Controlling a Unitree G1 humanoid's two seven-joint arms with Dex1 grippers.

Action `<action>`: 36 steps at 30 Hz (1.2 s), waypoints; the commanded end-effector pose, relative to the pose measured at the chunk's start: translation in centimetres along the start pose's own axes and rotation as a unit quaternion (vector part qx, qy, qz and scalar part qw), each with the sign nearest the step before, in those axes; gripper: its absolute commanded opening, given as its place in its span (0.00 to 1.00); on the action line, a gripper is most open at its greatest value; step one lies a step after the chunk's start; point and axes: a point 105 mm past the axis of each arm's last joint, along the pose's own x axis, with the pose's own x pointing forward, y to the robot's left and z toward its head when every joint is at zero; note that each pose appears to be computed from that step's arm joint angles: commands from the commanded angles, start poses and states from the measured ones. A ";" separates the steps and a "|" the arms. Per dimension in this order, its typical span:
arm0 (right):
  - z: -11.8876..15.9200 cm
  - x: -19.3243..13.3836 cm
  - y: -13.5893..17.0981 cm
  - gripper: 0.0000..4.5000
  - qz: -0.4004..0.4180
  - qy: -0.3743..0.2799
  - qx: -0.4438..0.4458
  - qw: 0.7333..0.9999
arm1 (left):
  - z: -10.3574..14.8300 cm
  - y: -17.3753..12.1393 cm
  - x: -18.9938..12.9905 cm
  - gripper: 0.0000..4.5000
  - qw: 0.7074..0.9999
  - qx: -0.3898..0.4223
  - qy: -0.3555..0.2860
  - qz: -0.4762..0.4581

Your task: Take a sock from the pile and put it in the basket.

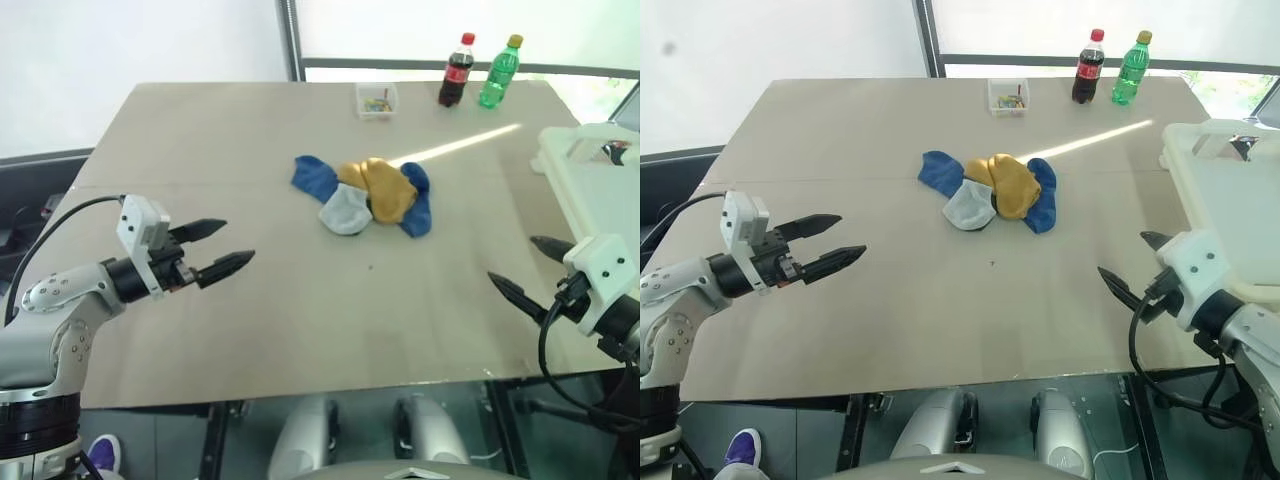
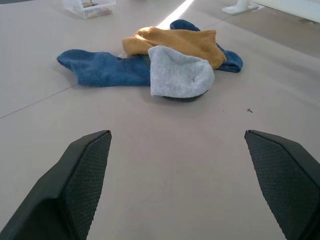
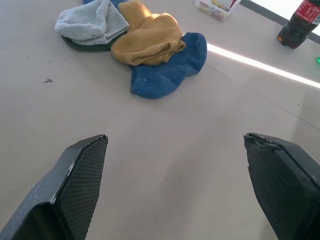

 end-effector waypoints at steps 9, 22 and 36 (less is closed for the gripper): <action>1.2 6.2 0.1 0.99 0.024 -0.032 0.068 0.997 | 2.1 -2.6 2.1 1.00 0.998 0.022 -0.032 -0.050; 4.4 21.7 0.2 0.58 0.005 -0.048 0.154 0.987 | 2.1 -5.6 2.8 1.00 0.998 0.021 -0.053 -0.042; 5.9 22.7 -0.1 0.01 0.018 -0.072 0.085 0.994 | 1.7 -5.6 2.1 1.00 0.998 0.012 -0.057 -0.010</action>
